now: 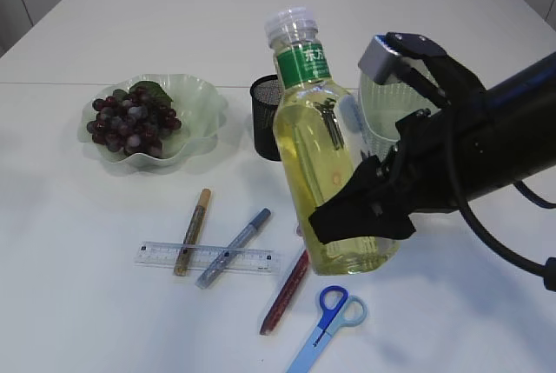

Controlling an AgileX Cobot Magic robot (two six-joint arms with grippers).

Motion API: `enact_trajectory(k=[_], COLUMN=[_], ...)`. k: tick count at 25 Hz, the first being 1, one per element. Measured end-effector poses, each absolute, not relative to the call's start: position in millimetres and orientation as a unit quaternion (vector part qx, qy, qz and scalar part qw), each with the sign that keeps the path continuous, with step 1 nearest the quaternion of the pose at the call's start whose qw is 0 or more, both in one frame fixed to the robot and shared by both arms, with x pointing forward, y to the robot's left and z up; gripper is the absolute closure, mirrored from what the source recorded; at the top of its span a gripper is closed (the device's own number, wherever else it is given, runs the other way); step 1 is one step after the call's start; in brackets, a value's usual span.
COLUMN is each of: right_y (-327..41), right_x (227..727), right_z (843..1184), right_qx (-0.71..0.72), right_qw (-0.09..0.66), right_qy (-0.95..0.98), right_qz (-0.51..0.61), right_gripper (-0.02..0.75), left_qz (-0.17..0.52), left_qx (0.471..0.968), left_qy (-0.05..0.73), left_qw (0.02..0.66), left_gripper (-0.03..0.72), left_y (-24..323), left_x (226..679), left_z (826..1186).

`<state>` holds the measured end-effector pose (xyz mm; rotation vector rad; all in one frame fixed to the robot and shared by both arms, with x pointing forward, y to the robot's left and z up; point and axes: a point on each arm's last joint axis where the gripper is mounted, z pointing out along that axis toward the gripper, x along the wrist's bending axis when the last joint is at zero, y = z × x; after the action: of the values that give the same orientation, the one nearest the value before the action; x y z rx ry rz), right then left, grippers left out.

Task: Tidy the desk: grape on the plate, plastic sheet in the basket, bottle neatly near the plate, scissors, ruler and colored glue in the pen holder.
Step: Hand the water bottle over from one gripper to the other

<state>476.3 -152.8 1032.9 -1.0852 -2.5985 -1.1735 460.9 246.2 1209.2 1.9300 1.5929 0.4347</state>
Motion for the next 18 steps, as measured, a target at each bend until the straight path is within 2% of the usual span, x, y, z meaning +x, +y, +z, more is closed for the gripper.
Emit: enact_trajectory(k=[6, 18], right_y=[-146, -145], right_x=[471, 455], right_z=[1044, 1080], right_qx=[-0.279, -0.224], right_qw=[0.050, 0.021], right_qy=[-0.853, -0.822], right_qz=[-0.438, -0.523], right_gripper=[0.267, 0.267], left_qz=[0.161, 0.169], left_qx=[0.738, 0.723], left_qy=[0.584, 0.547], left_qw=[0.296, 0.386], left_gripper=[0.330, 0.330], left_y=[243, 229], left_x=[471, 490], left_z=[1179, 1120])
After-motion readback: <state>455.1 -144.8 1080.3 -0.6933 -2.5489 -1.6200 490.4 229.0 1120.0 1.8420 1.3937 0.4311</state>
